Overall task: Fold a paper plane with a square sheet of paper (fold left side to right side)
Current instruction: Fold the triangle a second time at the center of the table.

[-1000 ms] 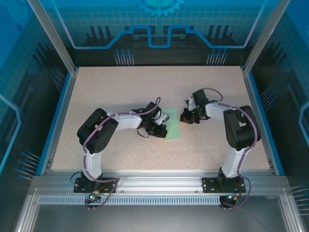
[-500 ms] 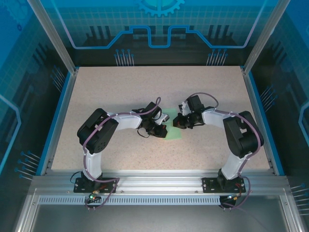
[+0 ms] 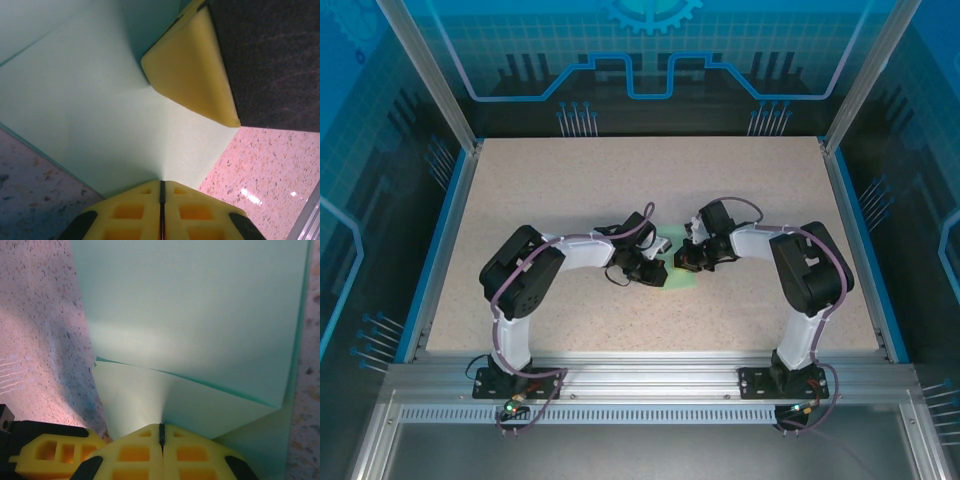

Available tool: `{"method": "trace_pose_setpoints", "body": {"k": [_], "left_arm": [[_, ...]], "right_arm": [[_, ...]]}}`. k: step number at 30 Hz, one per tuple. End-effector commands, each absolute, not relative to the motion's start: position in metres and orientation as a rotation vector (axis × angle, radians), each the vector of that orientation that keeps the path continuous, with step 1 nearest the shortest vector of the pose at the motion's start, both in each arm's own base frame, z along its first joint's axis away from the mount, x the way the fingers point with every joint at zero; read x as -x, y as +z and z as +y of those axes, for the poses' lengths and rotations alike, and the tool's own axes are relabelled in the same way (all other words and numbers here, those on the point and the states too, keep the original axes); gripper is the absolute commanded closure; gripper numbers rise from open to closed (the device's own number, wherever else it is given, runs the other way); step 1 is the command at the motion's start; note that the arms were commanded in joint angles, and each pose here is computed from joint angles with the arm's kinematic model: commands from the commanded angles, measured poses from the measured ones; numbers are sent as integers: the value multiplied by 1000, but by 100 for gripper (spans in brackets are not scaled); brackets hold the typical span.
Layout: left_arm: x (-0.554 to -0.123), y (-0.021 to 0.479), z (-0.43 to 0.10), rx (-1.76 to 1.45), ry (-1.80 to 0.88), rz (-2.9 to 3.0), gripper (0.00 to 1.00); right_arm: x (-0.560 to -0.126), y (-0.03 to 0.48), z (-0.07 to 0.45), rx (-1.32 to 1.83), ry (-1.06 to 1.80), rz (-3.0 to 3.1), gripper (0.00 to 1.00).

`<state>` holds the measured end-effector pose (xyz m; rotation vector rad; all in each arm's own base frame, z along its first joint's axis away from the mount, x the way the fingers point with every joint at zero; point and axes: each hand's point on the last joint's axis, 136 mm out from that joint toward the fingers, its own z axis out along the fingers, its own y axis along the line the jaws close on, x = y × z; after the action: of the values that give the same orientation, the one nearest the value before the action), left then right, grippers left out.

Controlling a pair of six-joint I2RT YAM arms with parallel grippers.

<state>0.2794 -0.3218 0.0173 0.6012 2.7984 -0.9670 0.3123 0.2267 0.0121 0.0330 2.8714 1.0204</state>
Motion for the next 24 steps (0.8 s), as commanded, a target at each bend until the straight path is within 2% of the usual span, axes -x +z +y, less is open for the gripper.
{"method": "trace_pose_setpoints", "body": {"k": [1,15,24], "left_arm": [[-269,33,-320,-622,-983,2801,90],[-259,36,-329,-665,-1117,2791,90],[-257,14,-321,-657,-1045,2861,90]], "right_arm": [[-298,-6,220,-82,948,2979,100],[-297,-10,217,-77,882,3015,100],[-296,-12,217,-70,869,3033,100]]}}
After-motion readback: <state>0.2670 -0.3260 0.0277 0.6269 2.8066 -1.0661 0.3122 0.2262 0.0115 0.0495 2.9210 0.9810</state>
